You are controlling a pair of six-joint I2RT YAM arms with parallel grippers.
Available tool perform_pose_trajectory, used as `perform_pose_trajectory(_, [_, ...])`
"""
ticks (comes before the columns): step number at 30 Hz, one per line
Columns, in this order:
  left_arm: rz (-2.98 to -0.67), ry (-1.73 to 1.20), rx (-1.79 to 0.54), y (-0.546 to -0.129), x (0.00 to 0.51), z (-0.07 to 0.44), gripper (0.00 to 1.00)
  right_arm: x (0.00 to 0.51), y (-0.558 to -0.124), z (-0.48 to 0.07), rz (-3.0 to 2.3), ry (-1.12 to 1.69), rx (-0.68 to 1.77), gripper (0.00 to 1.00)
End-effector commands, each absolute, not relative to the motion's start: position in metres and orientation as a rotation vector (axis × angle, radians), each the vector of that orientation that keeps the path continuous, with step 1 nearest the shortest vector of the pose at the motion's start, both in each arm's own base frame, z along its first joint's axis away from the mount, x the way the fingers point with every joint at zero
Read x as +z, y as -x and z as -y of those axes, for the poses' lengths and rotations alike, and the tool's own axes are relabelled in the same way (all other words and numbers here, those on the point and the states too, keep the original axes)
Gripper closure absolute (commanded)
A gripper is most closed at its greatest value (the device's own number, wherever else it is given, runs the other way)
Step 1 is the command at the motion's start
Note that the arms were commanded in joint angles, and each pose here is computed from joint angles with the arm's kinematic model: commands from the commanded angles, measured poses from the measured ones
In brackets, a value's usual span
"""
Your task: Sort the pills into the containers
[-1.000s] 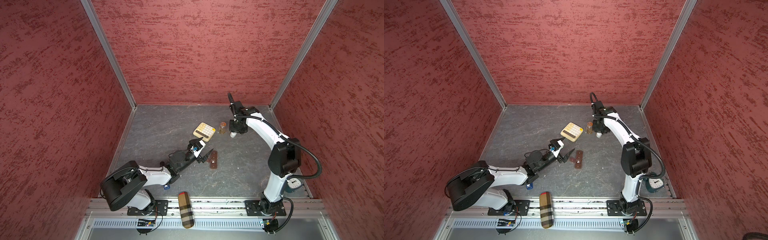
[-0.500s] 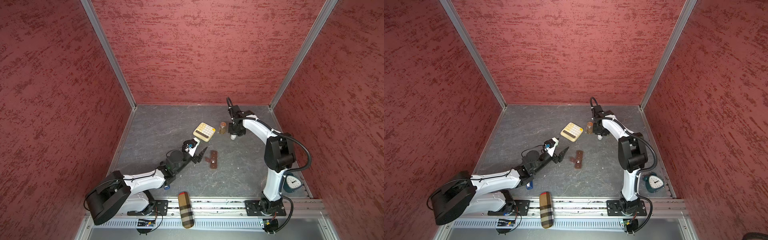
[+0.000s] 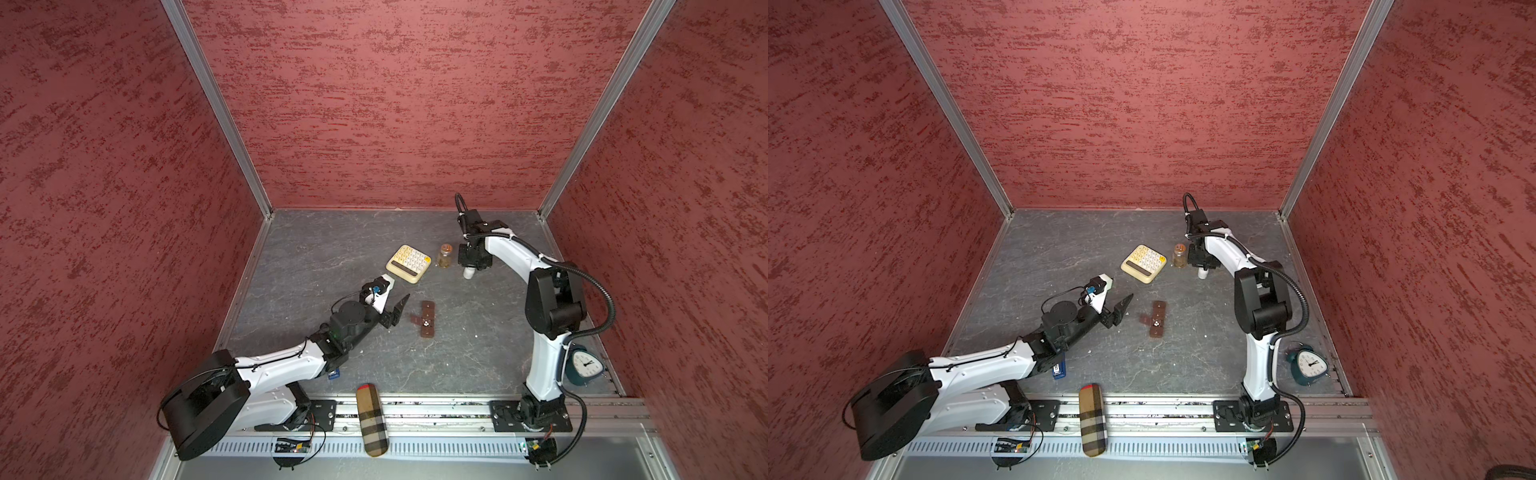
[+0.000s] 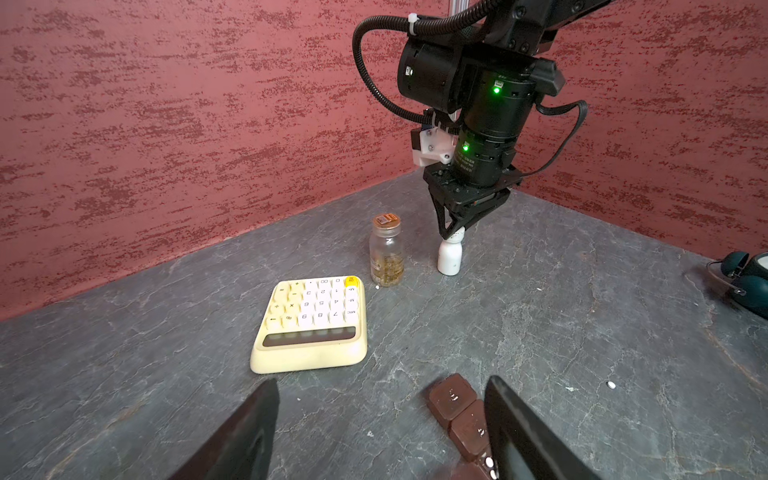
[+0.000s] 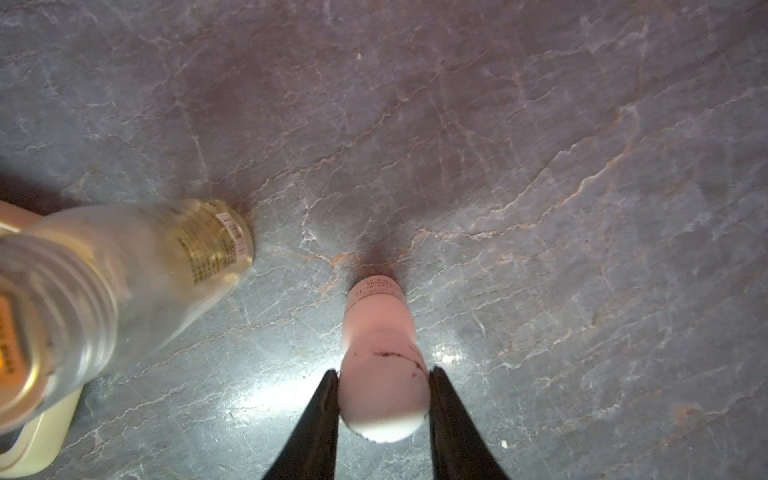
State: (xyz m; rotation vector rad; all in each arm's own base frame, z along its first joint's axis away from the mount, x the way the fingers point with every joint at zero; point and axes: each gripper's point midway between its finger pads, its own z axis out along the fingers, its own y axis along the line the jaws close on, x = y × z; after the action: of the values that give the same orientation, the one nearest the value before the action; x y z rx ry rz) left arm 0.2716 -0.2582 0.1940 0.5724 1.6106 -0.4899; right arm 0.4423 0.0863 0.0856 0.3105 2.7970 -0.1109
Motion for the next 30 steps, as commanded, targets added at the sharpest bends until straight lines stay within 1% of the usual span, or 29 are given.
perform_pose_trajectory(1, [-1.641, -0.552, -0.481, -0.272, 0.187, 0.253, 0.22, 0.082, -0.455, -0.086, -2.790, -0.303, -0.096, 0.75])
perform_pose_trajectory(6, [-1.644, -0.550, -0.484, -0.272, 0.186, 0.253, 0.22, 0.078, -0.461, -0.086, -2.801, -0.308, -0.090, 0.71])
perform_pose_trajectory(12, [-1.660, -0.550, -0.486, -0.273, 0.184, 0.253, 0.22, 0.078, -0.465, -0.087, -2.802, -0.308, -0.071, 0.62])
perform_pose_trajectory(16, [-1.699, -0.522, -0.504, -0.276, 0.182, 0.251, 0.22, 0.087, -0.465, -0.091, -2.800, -0.304, -0.037, 0.53])
perform_pose_trajectory(24, [-1.759, -0.519, -0.538, -0.275, 0.177, 0.251, 0.23, 0.134, -0.467, -0.095, -2.736, -0.299, 0.025, 0.44])
perform_pose_trajectory(26, [-1.777, -0.511, -0.557, -0.275, 0.176, 0.249, 0.24, 0.153, -0.465, -0.096, -2.702, -0.303, 0.048, 0.44])
perform_pose_trajectory(28, [-1.845, -0.509, -0.549, -0.275, 0.163, 0.245, 0.25, 0.176, -0.459, -0.094, -2.660, -0.314, 0.065, 0.44])
perform_pose_trajectory(30, [-1.903, -0.496, -0.536, -0.274, 0.152, 0.240, 0.27, 0.196, -0.451, -0.093, -2.623, -0.321, 0.089, 0.46])
